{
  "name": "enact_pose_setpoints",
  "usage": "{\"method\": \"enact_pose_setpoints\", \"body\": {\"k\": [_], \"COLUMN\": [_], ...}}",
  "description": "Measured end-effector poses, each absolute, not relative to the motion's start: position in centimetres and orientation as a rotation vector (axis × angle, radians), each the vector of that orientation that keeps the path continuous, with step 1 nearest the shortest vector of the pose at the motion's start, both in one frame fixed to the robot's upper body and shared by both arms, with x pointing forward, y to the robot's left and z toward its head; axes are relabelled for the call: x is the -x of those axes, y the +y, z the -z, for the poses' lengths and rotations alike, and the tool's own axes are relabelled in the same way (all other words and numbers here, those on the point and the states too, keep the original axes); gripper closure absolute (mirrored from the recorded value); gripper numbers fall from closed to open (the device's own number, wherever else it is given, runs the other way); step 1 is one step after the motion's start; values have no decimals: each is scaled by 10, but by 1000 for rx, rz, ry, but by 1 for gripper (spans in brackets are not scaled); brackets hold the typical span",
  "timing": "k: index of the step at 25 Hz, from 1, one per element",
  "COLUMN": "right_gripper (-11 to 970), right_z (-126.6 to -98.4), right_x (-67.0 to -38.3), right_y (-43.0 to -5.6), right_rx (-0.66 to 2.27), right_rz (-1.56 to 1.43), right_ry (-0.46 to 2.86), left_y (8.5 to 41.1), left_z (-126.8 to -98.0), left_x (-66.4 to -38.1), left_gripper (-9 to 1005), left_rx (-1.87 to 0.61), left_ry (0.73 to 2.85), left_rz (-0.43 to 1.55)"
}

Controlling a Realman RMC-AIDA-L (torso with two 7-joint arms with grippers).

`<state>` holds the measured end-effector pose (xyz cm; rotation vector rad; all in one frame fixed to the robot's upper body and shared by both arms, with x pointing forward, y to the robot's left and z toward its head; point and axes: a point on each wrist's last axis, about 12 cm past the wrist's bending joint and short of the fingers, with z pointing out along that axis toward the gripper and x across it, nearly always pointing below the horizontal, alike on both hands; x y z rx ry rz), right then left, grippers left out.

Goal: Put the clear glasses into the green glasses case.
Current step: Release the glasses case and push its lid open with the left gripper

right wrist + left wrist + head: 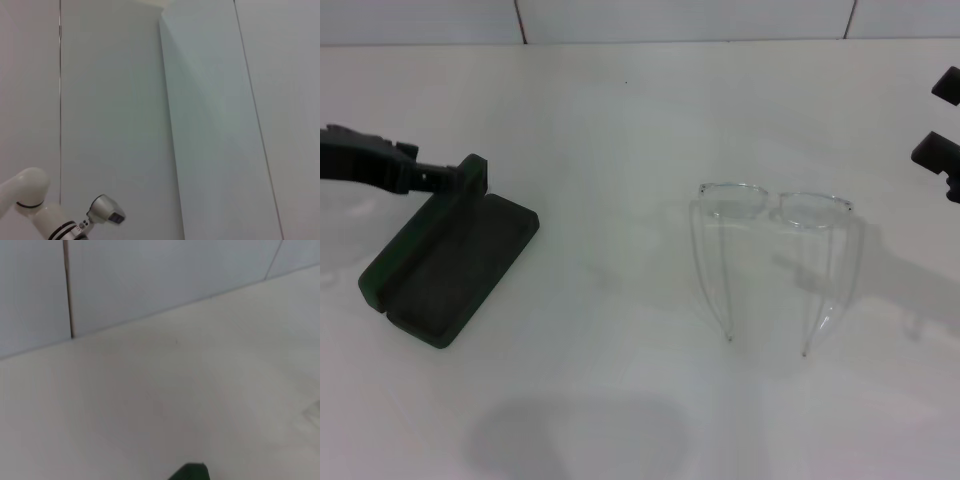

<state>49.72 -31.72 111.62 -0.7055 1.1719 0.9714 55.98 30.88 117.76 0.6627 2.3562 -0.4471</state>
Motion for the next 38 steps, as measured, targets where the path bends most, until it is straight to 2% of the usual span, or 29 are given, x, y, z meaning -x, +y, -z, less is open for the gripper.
{"method": "enact_pose_setpoints", "body": {"k": [14, 27, 35, 38], "right_gripper": [179, 180, 179, 180], "right_z": [-1114, -1112, -1110, -1109], "right_x": [-498, -495, -493, -492], "right_y": [-316, -317, -316, -317], "right_rx": [711, 704, 701, 696], "right_rz": [-957, -958, -962, -962], "right_ry": [1174, 1181, 1183, 1188], "left_y": [296, 294, 281, 276], "left_z": [-1158, -1156, -1158, -1166], "left_x": [-562, -565, -564, -563], "left_gripper": [333, 407, 694, 719], "left_rx": [-747, -730, -816, -845], "left_ry": [2484, 2546, 2540, 2507], "left_rz": [389, 334, 284, 252]}}
